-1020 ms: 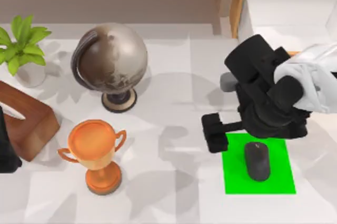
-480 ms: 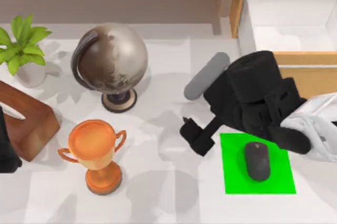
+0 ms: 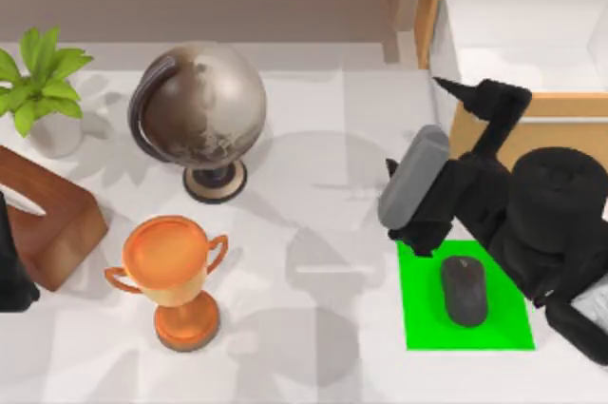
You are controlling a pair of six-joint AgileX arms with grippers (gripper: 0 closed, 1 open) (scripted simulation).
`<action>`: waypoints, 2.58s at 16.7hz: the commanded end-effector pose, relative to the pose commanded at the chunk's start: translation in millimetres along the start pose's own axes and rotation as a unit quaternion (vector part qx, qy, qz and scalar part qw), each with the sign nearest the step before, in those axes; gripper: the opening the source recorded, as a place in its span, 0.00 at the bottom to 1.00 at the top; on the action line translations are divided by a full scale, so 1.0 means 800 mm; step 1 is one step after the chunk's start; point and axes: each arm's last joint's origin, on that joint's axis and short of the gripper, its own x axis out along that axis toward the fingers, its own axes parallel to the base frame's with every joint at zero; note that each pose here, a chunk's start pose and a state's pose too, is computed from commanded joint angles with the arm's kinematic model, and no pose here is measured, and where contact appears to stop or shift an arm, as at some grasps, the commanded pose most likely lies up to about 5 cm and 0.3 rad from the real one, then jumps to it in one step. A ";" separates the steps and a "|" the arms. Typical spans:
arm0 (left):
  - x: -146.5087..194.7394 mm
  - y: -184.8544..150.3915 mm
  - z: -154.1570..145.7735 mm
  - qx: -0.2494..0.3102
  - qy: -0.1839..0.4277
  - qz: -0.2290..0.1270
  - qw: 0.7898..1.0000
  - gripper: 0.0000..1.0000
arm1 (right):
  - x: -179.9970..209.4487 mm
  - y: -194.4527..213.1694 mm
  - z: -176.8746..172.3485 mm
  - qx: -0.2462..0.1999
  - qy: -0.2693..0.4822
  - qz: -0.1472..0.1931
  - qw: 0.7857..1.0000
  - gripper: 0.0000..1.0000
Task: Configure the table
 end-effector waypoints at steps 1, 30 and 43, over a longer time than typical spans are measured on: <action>0.000 0.000 0.000 0.000 0.000 0.000 1.000 1.00 | -0.007 0.000 -0.012 -0.034 0.007 -0.027 0.999 1.00; 0.000 0.000 0.000 0.000 0.000 0.000 1.000 1.00 | -0.041 -0.017 -0.121 -0.241 0.178 -0.145 0.943 0.77; 0.000 0.000 0.000 0.000 0.000 0.000 1.000 1.00 | -0.041 -0.017 -0.121 -0.241 0.178 -0.145 0.943 0.00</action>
